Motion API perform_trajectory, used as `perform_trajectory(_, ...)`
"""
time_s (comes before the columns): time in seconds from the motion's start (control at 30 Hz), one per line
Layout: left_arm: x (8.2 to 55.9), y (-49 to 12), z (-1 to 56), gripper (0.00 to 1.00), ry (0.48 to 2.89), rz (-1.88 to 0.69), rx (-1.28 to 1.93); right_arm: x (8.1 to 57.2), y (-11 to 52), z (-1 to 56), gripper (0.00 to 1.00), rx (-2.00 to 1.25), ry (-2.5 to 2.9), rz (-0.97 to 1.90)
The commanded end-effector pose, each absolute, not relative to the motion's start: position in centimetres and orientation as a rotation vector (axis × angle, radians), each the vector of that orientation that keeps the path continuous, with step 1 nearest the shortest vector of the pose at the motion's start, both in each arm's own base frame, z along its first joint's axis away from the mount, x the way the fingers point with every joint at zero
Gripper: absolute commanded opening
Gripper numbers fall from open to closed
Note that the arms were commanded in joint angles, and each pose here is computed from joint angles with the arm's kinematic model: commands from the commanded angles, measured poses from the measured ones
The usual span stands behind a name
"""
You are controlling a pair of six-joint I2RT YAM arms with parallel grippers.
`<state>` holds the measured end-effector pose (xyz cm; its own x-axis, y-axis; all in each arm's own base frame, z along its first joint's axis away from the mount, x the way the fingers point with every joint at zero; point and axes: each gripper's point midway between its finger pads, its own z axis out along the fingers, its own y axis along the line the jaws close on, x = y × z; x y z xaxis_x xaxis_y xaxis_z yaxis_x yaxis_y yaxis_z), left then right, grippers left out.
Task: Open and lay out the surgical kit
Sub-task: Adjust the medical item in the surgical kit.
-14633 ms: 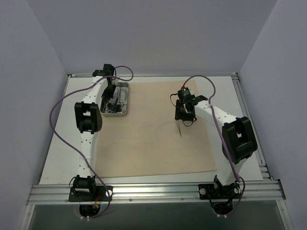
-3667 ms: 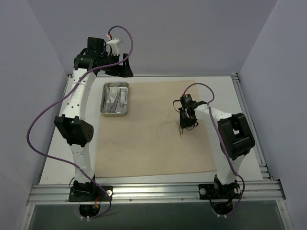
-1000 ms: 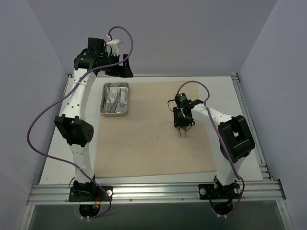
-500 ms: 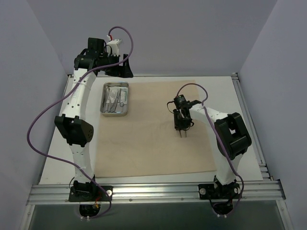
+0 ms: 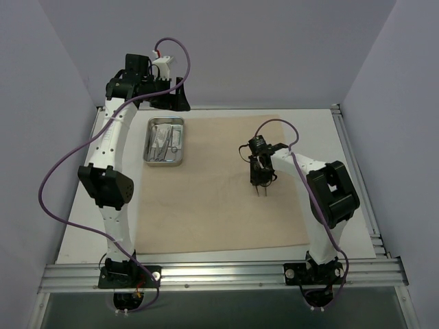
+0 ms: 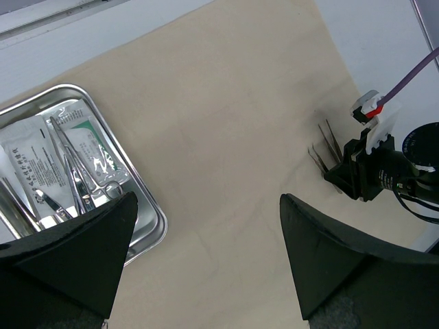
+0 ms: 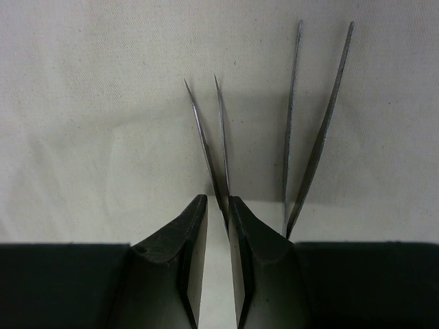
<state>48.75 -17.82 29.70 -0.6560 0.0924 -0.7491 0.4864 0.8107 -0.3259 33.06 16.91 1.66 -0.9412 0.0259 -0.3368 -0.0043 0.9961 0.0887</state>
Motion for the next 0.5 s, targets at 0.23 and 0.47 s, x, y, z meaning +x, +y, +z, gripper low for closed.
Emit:
perform_trajectory(0.23, 47.9, -17.2, 32.6, 0.94, 2.157, -0.64, 0.444, 33.7, 15.9, 4.1, 0.16, 0.072, 2.736, 0.065)
perform_trajectory(0.47, 47.9, -17.3, 32.6, 0.94, 2.157, -0.644, 0.444, 33.7, 15.6, 4.6, 0.18, 0.073, 2.73, 0.051)
